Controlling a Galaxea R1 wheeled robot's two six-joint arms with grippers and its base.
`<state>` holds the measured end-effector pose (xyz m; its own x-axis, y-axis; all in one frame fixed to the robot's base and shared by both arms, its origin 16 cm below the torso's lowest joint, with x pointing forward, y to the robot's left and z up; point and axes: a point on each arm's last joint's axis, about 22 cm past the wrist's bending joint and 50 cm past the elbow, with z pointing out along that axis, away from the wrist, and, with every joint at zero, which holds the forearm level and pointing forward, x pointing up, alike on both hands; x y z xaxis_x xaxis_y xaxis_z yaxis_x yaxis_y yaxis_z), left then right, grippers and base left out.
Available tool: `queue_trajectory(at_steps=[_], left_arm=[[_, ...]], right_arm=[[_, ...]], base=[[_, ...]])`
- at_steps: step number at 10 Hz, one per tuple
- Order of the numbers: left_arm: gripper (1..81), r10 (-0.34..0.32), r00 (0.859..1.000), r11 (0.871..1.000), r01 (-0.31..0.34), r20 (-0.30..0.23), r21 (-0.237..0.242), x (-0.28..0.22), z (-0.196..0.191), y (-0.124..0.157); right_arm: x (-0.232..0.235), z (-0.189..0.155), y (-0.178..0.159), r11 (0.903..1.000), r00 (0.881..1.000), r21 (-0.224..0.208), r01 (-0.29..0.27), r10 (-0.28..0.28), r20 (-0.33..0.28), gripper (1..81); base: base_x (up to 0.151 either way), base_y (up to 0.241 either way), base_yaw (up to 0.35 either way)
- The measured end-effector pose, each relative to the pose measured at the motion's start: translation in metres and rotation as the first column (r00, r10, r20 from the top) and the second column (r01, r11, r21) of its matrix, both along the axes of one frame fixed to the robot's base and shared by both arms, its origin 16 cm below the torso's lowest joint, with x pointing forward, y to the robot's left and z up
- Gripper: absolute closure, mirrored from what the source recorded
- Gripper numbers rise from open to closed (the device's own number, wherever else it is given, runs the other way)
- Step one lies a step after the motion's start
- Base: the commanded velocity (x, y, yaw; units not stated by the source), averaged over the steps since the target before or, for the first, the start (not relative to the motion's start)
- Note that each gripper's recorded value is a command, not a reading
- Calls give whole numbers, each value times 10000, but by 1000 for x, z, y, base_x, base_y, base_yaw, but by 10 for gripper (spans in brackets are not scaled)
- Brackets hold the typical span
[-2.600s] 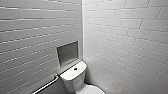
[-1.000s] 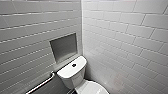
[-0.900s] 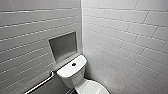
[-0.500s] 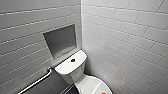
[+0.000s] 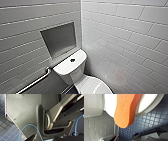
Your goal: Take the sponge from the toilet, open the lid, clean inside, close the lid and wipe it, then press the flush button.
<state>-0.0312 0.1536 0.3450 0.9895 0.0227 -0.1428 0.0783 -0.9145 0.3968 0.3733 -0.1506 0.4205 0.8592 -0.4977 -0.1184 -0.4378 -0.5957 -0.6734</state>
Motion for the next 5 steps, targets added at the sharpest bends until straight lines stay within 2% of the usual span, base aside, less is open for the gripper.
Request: queue_trajectory(at_steps=[1,3,5], left_arm=[[10,-2,9999,10000,2,150,19,10,-9,1],[10,-10,9997,10000,9,229,52,19,-23,2],[10,-9,9999,10000,9,-103,46,10,-31,1]], right_arm=[[11,-12,-8,9996,9999,-241,154,-153,59,10],[22,-26,-5,9993,9997,-298,233,-229,131,10],[17,-48,-7,9988,9985,-259,413,-422,-351,10]], base=[[0,0,0],[0,0,0],[0,0,0]])
